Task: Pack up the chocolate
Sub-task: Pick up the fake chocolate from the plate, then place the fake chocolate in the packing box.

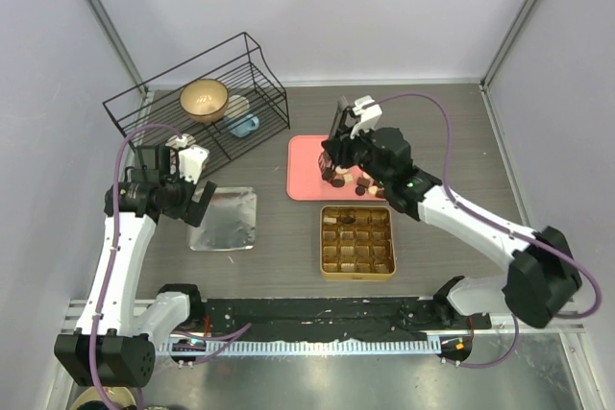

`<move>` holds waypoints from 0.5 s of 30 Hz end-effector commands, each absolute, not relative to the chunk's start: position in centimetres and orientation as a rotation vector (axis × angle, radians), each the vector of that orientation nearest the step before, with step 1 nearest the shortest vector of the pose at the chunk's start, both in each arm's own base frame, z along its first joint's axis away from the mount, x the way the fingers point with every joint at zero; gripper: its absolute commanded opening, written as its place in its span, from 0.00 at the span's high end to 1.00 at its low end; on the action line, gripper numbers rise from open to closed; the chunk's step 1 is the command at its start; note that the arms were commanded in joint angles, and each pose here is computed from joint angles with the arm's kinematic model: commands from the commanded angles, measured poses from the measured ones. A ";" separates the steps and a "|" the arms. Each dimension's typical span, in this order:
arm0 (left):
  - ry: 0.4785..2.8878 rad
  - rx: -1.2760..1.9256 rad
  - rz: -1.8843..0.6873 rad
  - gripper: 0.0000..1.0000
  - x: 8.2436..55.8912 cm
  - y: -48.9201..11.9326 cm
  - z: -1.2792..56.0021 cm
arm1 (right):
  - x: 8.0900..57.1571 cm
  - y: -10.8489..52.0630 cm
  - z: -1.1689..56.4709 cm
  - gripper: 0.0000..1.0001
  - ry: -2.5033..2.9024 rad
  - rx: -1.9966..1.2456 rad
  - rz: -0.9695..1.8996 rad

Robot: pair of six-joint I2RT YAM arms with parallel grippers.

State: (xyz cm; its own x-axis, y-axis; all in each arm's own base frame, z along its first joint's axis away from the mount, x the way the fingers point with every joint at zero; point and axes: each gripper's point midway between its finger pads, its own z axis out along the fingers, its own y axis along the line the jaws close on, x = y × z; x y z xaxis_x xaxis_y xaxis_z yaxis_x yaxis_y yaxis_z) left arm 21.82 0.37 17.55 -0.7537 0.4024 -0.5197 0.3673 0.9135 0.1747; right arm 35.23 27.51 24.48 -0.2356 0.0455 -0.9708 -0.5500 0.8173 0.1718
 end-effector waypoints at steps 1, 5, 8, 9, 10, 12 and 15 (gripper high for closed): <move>2.458 0.550 0.089 0.00 22.2 0.4 18.9 | 32.3 25.6 25.8 0.73 1.744 -0.365 0.571; 2.461 0.545 0.074 0.00 22.2 0.2 18.8 | 29.5 23.0 25.1 0.73 1.794 -0.317 0.542; 2.461 0.545 0.065 0.00 22.3 0.0 18.8 | 27.4 20.9 24.3 0.72 1.835 -0.298 0.511; 2.462 0.545 0.060 0.00 22.3 0.0 18.8 | 27.1 20.4 24.3 0.72 1.839 -0.283 0.500; 2.464 0.545 0.060 0.00 22.3 0.0 18.7 | 26.7 20.0 24.1 0.72 1.844 -0.278 0.499; 2.467 0.545 0.055 0.00 22.4 -0.1 18.6 | 26.0 19.0 24.3 0.71 1.844 -0.263 0.490; 2.465 0.537 0.040 0.00 22.6 -0.3 18.7 | 25.8 18.6 24.0 0.70 1.847 -0.259 0.477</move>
State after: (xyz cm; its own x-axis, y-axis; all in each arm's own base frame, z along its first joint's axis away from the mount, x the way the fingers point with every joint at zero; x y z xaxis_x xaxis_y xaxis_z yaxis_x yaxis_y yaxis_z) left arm 21.83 0.17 17.44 -0.7560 0.3980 -0.5197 0.3699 0.9148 0.1625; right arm 25.97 19.56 23.83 -0.3230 0.0381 -0.9456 -0.4465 0.8749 0.1877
